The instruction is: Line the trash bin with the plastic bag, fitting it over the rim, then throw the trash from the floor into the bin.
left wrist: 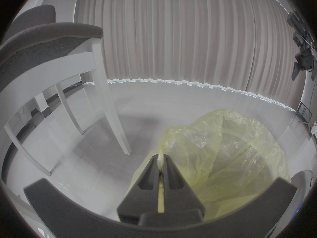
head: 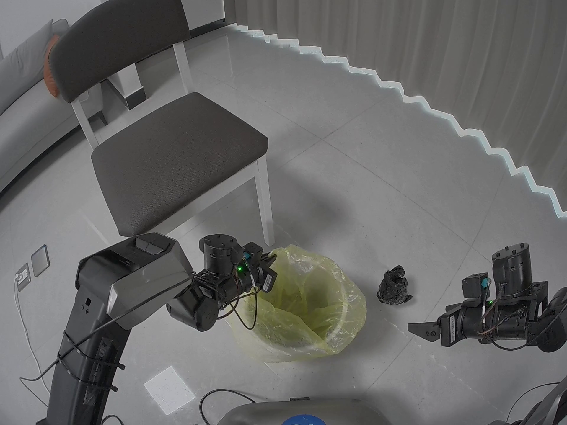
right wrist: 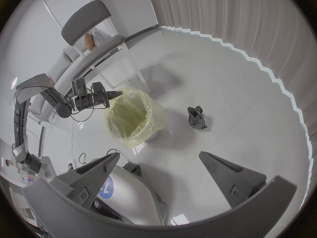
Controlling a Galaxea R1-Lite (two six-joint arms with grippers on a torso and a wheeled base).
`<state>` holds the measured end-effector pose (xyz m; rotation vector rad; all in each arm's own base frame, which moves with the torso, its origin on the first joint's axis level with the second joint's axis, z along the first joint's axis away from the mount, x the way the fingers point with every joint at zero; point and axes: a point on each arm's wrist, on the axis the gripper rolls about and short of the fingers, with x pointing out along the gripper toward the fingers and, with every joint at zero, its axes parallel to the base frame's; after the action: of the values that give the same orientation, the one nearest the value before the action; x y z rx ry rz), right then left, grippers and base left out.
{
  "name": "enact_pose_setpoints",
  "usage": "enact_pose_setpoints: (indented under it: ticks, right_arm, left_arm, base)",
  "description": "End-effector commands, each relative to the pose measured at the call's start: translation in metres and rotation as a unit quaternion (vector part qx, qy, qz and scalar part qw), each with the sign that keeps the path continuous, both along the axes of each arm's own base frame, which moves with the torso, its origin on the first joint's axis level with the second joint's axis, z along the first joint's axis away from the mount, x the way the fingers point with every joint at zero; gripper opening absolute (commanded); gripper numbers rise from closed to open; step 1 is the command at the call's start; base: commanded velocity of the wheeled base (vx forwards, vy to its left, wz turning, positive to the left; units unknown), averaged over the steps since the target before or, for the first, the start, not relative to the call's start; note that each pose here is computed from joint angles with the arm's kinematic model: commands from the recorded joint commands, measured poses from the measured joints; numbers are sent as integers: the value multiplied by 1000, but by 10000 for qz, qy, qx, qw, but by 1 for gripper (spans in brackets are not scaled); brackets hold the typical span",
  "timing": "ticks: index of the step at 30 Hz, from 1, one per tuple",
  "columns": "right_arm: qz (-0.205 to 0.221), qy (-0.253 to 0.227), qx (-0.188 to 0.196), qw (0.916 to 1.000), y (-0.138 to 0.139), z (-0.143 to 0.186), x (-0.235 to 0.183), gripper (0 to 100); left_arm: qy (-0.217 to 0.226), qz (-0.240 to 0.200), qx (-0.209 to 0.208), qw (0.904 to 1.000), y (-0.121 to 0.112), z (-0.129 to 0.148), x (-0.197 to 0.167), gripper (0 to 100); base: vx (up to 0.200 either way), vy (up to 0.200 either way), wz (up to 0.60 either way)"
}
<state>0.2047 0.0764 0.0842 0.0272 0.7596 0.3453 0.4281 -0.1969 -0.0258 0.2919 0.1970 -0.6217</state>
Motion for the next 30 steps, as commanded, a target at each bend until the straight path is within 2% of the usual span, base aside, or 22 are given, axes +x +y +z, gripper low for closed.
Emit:
enact_pose_setpoints:
  ticks: [1, 7, 15, 23, 24, 30]
  right_arm:
    - [-1, 37, -12, 10000, 1, -2, 2, 100]
    - [4, 42, -20, 10000, 1, -3, 3, 100]
    - [-1, 112, -51, 9999, 3, -7, 8, 100]
    - [-1, -3, -9, 10000, 5, -8, 14, 100]
    - [4, -16, 1, 10000, 5, -8, 14, 100]
    - [65, -85, -98, 9999, 10, -9, 26, 100]
  left_arm:
    - [7, -86, 0, 10000, -14, -5, 10, 0]
    - [66, -137, 22, 9999, -22, -11, 13, 0]
    - [316, -12, 72, 9995, -6, -17, 3, 0]
    - [239, -10, -30, 9997, -6, -12, 2, 0]
    - [246, -10, -27, 9997, -6, -12, 2, 100]
    - [149, 15, -205, 9997, -7, 0, 1, 100]
  base:
    - [0, 0, 0]
    - [0, 0, 0]
    - [0, 0, 0]
    - [0, 0, 0]
    - [0, 0, 0]
    - [0, 0, 0]
